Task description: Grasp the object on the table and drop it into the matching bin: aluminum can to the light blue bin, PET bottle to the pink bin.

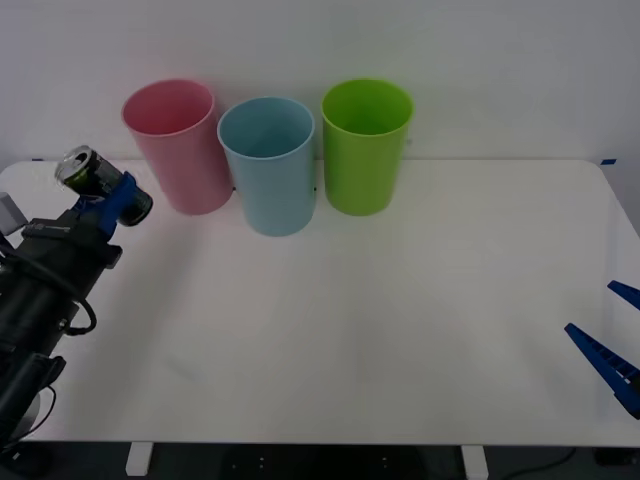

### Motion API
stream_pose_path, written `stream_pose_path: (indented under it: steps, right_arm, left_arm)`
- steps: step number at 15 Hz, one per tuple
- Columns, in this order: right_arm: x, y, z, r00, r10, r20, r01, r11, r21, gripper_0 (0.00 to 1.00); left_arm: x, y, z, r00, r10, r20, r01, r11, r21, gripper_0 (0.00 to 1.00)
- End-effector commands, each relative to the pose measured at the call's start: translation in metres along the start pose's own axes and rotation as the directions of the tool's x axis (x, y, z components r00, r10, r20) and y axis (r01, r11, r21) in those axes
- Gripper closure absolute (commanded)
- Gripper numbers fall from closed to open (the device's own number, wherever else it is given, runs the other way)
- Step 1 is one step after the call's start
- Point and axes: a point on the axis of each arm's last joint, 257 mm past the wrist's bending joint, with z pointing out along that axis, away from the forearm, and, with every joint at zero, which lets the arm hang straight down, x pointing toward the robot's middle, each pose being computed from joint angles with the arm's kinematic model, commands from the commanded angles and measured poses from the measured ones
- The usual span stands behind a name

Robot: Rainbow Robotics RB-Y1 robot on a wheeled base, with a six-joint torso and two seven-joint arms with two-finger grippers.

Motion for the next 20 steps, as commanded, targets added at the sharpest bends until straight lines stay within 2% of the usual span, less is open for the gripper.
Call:
stream_pose_path:
  steps: [1,3,6,9,13,17,20]
  right_arm:
    - [0.000,0.000,0.000,1.000,0.000,0.000,0.000,1.0000,0.000,0.00]
    - [0.000,0.000,0.000,1.000,0.000,0.000,0.000,1.0000,0.000,0.00]
    - [0.000,0.000,0.000,1.000,0.000,0.000,0.000,1.0000,0.000,0.00]
    - [0.000,0.000,0.000,1.000,0.000,0.000,0.000,1.0000,0.000,0.00]
    - [0.000,0.000,0.000,1.000,0.000,0.000,0.000,1.0000,0.000,0.00]
    - [0.000,0.000,0.000,1.000,0.000,0.000,0.000,1.0000,0.000,0.00]
    - [0.000,0.000,0.000,1.000,0.000,0.000,0.000,1.0000,0.000,0.00]
  left_arm:
    - [-0.019,-0.017,0.015,0.9987,-0.041,0.031,0.040,0.9987,0.031,1.00]
    - [-0.026,-0.027,0.030,0.9988,-0.013,0.046,0.011,0.9986,0.052,1.00]
    - [-0.031,-0.047,0.061,0.9965,0.056,0.061,-0.062,0.9939,0.091,1.00]
    - [-0.022,-0.053,0.103,0.9928,0.109,0.050,-0.114,0.9875,0.109,1.00]
    - [0.000,-0.058,0.167,0.9890,0.148,0.000,-0.146,0.9796,0.138,1.00]
    - [0.020,-0.057,0.214,0.9750,0.218,-0.044,-0.210,0.9679,0.138,1.00]
    - [0.033,-0.064,0.239,0.9690,0.236,-0.073,-0.225,0.9646,0.138,1.00]
